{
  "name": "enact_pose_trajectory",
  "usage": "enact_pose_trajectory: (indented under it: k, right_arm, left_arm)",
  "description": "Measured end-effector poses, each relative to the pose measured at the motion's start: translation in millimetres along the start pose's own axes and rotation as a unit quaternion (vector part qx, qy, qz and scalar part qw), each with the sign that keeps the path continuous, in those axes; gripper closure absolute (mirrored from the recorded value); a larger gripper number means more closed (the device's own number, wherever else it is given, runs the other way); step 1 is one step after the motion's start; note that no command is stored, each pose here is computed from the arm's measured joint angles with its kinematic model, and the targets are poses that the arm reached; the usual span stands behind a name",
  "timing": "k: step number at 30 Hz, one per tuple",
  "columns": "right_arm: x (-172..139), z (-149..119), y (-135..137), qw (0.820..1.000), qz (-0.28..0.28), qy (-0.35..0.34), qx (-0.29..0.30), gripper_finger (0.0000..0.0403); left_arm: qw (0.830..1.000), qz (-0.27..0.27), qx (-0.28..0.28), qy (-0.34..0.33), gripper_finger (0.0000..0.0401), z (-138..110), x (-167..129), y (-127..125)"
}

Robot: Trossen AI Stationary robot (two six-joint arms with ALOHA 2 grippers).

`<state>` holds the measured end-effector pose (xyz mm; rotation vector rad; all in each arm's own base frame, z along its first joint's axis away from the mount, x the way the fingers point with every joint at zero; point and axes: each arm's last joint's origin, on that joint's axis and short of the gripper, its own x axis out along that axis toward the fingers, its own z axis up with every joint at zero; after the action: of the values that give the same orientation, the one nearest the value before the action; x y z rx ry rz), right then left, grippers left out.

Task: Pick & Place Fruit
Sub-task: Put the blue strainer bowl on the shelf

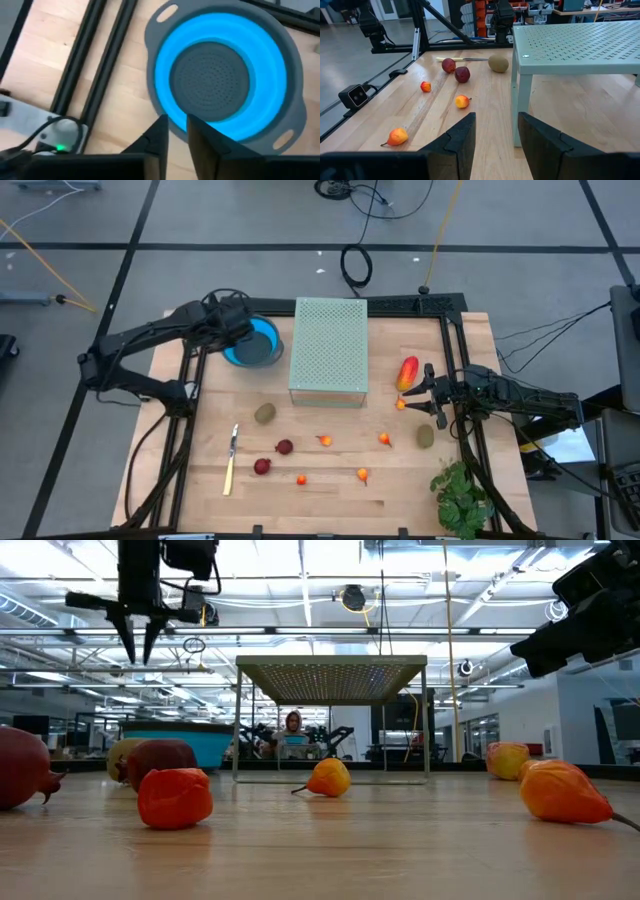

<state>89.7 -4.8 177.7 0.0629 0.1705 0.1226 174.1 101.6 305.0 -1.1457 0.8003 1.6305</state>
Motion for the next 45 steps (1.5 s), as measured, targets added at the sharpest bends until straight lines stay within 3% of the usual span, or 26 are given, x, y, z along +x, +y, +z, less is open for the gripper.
enact_pose_trajectory:
  k: [11,15,20,28,34,41,45]
  right_arm:
    - [0,0,0,1.000,0.000,0.000,0.000,0.0264]
    - [0,0,0,1.000,0.000,0.000,0.000,0.0264]
    - [0,0,0,1.000,0.000,0.000,0.000,0.0264]
    - [0,0,0,1.000,0.000,0.000,0.000,0.0264]
    - [0,0,0,1.000,0.000,0.000,0.000,0.0264]
    - [0,0,0,1.000,0.000,0.000,0.000,0.0264]
    - [0,0,0,1.000,0.000,0.000,0.000,0.0264]
  left_arm:
    - [0.996,0.052,-0.024,0.069,0.0223,2,31,0]
    - [0.993,0.041,-0.040,0.099,0.0202,-2,51,2]
    - [0.991,0.022,-0.058,0.115,0.0199,-4,74,1]
    - [0.988,0.046,-0.071,0.132,0.0198,-1,91,11]
    - [0.990,0.003,-0.077,0.120,0.0198,7,106,9]
    - [0.987,0.021,-0.092,0.129,0.0199,8,125,21]
    - [0.986,0.004,-0.092,0.140,0.0199,7,136,23]
